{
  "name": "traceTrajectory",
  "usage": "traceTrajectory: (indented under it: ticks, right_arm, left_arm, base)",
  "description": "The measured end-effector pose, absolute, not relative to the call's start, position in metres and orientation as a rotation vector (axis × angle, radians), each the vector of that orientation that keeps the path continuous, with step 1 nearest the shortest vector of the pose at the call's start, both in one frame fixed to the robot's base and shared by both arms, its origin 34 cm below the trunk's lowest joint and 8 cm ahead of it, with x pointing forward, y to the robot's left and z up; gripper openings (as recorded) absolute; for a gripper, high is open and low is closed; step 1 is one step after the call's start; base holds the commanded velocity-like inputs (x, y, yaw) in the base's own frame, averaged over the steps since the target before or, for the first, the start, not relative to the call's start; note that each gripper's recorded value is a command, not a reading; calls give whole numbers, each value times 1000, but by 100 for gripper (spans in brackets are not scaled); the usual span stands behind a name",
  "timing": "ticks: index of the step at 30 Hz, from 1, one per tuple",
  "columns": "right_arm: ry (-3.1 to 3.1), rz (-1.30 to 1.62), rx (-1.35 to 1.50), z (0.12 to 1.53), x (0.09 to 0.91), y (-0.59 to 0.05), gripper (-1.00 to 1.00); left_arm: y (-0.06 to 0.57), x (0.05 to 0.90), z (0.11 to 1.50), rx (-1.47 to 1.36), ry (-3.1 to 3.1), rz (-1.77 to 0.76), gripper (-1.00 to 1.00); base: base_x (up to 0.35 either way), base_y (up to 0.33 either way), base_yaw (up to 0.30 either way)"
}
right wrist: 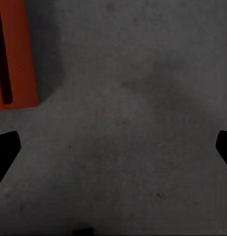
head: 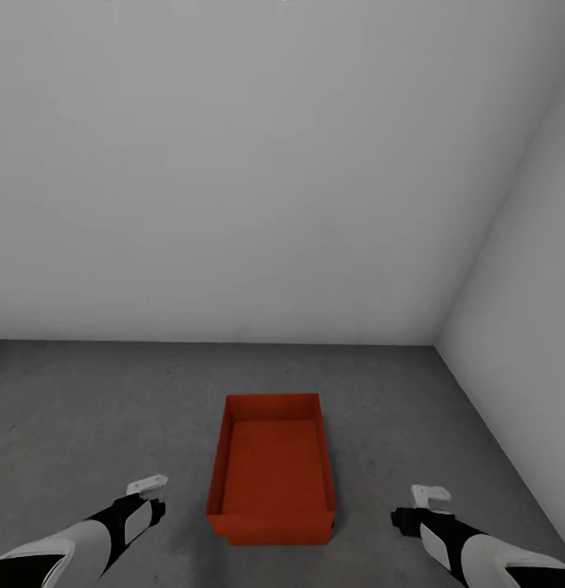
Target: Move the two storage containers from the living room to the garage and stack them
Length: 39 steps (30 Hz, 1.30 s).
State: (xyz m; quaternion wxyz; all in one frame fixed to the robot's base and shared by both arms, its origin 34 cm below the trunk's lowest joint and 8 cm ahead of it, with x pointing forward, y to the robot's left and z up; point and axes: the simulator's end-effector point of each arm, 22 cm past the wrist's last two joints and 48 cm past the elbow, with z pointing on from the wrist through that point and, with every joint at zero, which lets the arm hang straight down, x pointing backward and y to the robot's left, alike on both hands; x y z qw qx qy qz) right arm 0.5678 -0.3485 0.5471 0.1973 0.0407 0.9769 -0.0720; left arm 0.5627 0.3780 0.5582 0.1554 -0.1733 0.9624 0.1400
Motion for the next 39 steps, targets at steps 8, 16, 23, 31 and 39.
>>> traceTrajectory:
  ticks: [8, 16, 23, 31, 39]
  right_arm:
    - [2819, -236, 105, 529, 489, -361, 100]
    - [2865, -239, 99, 529, 452, -360, 100]
    - [2902, -240, 94, 531, 422, -357, 100]
    - [3010, -242, 79, 525, 339, -350, 100]
    - [3053, -258, 77, 532, 304, -351, 100]
  left_arm:
    - [380, 537, 559, -504, 2761, 418, 100]
    - [380, 498, 555, -503, 2807, 438, 100]
    - [381, 458, 552, -500, 2857, 460, 100]
    - [377, 408, 549, -491, 2921, 478, 100]
    - [371, 407, 558, -493, 2881, 469, 100]
  base:
    - [0, 0, 0]
    - [0, 0, 0]
    - [0, 0, 0]
    - [0, 0, 0]
    - [0, 0, 0]
